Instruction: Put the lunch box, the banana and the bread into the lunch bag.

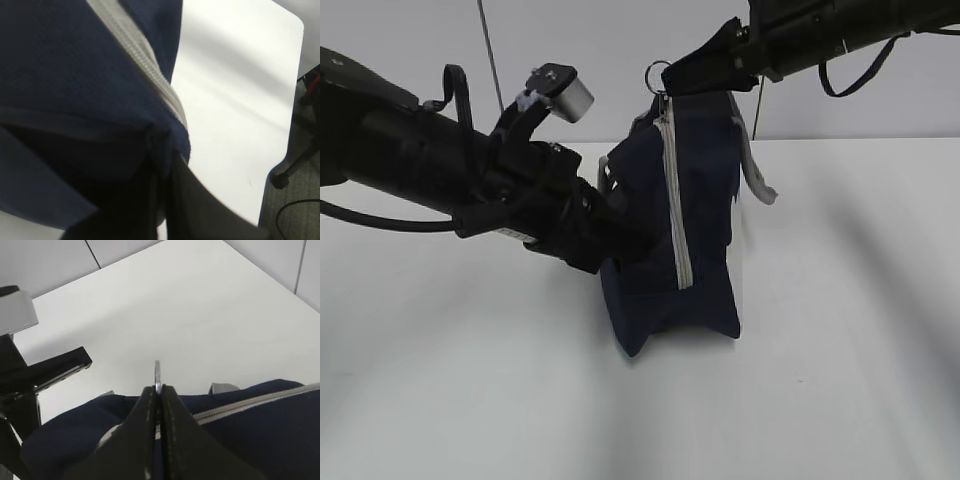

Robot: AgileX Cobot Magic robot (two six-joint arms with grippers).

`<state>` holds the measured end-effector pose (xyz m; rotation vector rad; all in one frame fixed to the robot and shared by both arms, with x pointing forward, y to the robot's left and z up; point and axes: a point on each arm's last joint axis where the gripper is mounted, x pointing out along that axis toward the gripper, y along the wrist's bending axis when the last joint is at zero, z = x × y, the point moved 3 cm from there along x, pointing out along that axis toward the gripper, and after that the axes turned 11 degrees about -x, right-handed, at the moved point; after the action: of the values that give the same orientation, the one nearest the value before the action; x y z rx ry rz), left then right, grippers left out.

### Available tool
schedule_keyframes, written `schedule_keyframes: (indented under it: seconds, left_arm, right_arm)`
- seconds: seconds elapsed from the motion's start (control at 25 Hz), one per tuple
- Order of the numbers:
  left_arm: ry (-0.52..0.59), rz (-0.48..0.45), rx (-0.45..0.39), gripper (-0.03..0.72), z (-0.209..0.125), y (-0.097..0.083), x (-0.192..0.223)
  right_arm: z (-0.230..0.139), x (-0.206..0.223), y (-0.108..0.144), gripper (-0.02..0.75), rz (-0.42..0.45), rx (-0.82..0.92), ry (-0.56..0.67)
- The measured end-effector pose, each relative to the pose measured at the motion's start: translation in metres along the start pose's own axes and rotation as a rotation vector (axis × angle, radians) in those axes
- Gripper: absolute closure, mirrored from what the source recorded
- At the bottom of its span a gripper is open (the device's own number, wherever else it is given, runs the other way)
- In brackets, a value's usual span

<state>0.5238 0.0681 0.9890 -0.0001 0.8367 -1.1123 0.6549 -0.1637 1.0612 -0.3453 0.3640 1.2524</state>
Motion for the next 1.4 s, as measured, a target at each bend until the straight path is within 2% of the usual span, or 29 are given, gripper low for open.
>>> schedule_keyframes:
  seconds: [0.16, 0.28, 0.36, 0.44, 0.48, 0.52, 0.6, 0.8, 1.0, 1.12, 1.4]
  left_arm:
    - [0.013, -0.02, -0.003, 0.685, -0.001, -0.003, 0.0]
    - [0.018, -0.026, -0.069, 0.641, -0.002, -0.003, -0.001]
    - [0.02, -0.034, -0.152, 0.526, -0.002, -0.002, -0.004]
    - [0.018, -0.046, -0.267, 0.363, -0.002, 0.002, -0.009]
    - [0.014, -0.062, -0.333, 0.311, -0.001, 0.003, -0.012]
    - [0.004, -0.079, -0.391, 0.27, 0.0, 0.006, -0.016]
    - [-0.026, -0.118, -0.502, 0.237, 0.004, 0.01, -0.023]
    - [-0.153, -0.194, -0.658, 0.225, 0.022, 0.007, -0.036]
    - [-0.238, -0.142, -0.759, 0.279, 0.031, 0.014, -0.042]
    - [-0.261, -0.112, -0.778, 0.308, 0.032, 0.019, -0.043]
    - [-0.286, -0.091, -0.794, 0.317, 0.034, 0.022, -0.043]
  right_arm:
    - [0.007, -0.003, 0.005, 0.754, 0.05, -0.023, 0.002]
    - [0.009, -0.005, 0.007, 0.754, 0.071, -0.026, 0.017]
    - [0.01, -0.006, 0.007, 0.754, 0.073, -0.029, 0.022]
    - [0.01, -0.006, 0.007, 0.754, 0.072, -0.024, 0.026]
    - [0.009, -0.006, 0.007, 0.754, 0.073, -0.026, 0.032]
    - [0.008, -0.006, 0.007, 0.754, 0.073, -0.026, 0.036]
    - [0.008, -0.006, 0.007, 0.754, 0.073, -0.024, 0.042]
    - [0.007, -0.006, 0.007, 0.754, 0.073, -0.024, 0.047]
    - [0.007, -0.006, 0.007, 0.754, 0.073, -0.024, 0.047]
    - [0.007, -0.006, 0.007, 0.754, 0.073, -0.021, 0.047]
    - [0.007, -0.006, 0.007, 0.754, 0.073, -0.017, 0.047]
